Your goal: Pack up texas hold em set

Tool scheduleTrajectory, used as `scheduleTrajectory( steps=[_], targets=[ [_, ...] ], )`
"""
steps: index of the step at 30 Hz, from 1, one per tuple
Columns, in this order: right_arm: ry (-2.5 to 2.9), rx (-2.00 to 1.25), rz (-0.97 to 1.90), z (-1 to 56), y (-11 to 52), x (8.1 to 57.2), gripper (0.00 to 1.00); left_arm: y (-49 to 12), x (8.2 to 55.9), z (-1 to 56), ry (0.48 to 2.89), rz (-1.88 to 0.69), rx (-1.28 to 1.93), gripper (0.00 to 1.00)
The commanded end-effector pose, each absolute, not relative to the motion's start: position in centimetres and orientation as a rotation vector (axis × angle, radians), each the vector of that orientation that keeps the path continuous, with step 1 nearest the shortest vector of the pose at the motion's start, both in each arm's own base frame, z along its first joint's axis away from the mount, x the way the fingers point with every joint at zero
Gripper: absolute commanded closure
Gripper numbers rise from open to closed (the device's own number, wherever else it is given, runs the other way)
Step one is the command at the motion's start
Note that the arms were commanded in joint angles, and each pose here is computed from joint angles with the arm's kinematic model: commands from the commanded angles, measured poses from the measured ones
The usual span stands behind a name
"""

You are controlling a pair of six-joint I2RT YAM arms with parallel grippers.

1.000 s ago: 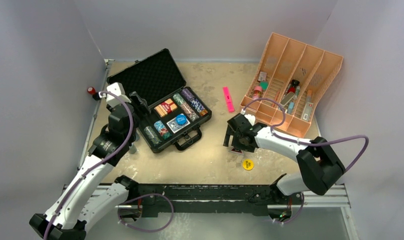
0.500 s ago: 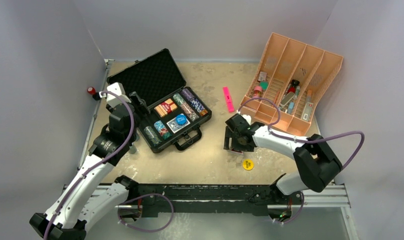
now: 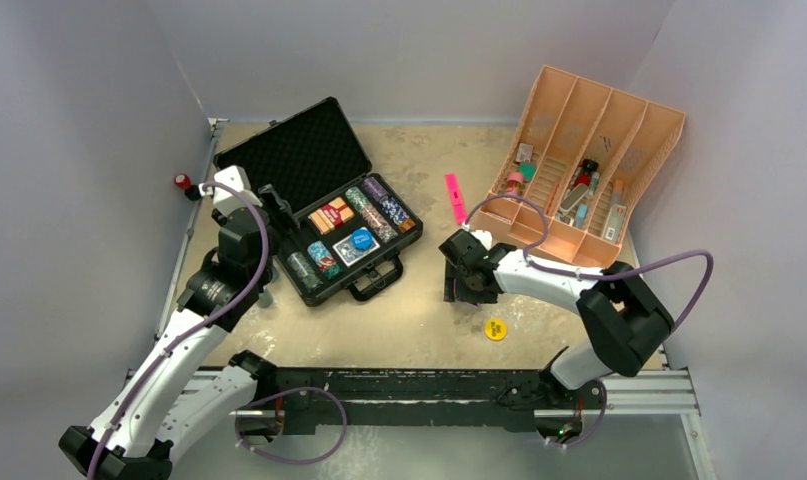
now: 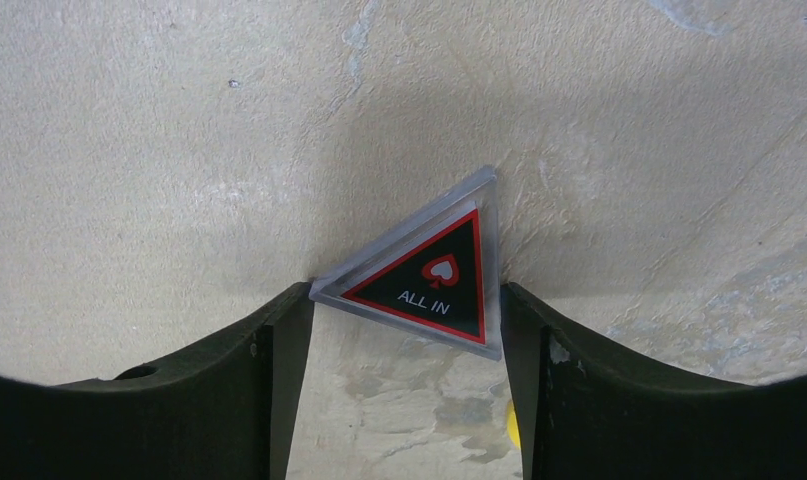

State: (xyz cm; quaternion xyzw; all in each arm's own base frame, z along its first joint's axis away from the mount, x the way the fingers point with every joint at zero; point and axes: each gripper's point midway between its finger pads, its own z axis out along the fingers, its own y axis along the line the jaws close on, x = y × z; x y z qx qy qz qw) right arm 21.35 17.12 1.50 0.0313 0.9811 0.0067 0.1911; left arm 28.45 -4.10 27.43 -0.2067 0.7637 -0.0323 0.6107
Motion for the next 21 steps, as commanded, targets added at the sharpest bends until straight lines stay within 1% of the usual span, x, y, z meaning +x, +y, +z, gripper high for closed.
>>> scheduleTrajectory(
  steps=[1,3,6,8,10,13,17,21],
  targets=[
    [2.754,0.166,0.013,1.6,17.4,21.4,0.29,-3.6,28.4,29.5,1.702,-0.085,-0.500,0.41],
    [2.759,0.174,0.029,1.4,17.6,21.3,0.25,-3.6,28.5,29.5,1.704,-0.084,-0.500,0.41],
    [2.762,0.192,0.034,1.1,17.8,21.3,0.25,-3.6,28.5,29.4,1.705,-0.082,-0.498,0.41],
    [2.767,0.199,0.032,0.8,17.8,21.3,0.28,-3.6,28.5,29.4,1.706,-0.083,-0.497,0.41],
    [2.769,0.212,0.022,0.7,17.7,21.3,0.35,-3.6,28.5,29.4,1.707,-0.083,-0.497,0.40],
    [2.745,0.231,0.002,1.0,17.4,21.6,0.43,-3.6,28.5,29.4,1.707,-0.082,-0.496,0.40],
    [2.666,0.218,-0.008,3.0,17.4,23.2,0.45,-3.6,28.5,29.4,1.706,-0.082,-0.498,0.41],
    [2.566,0.167,0.062,6.1,18.9,25.4,0.46,-3.6,28.6,29.3,1.708,-0.075,-0.500,0.41]
  ],
)
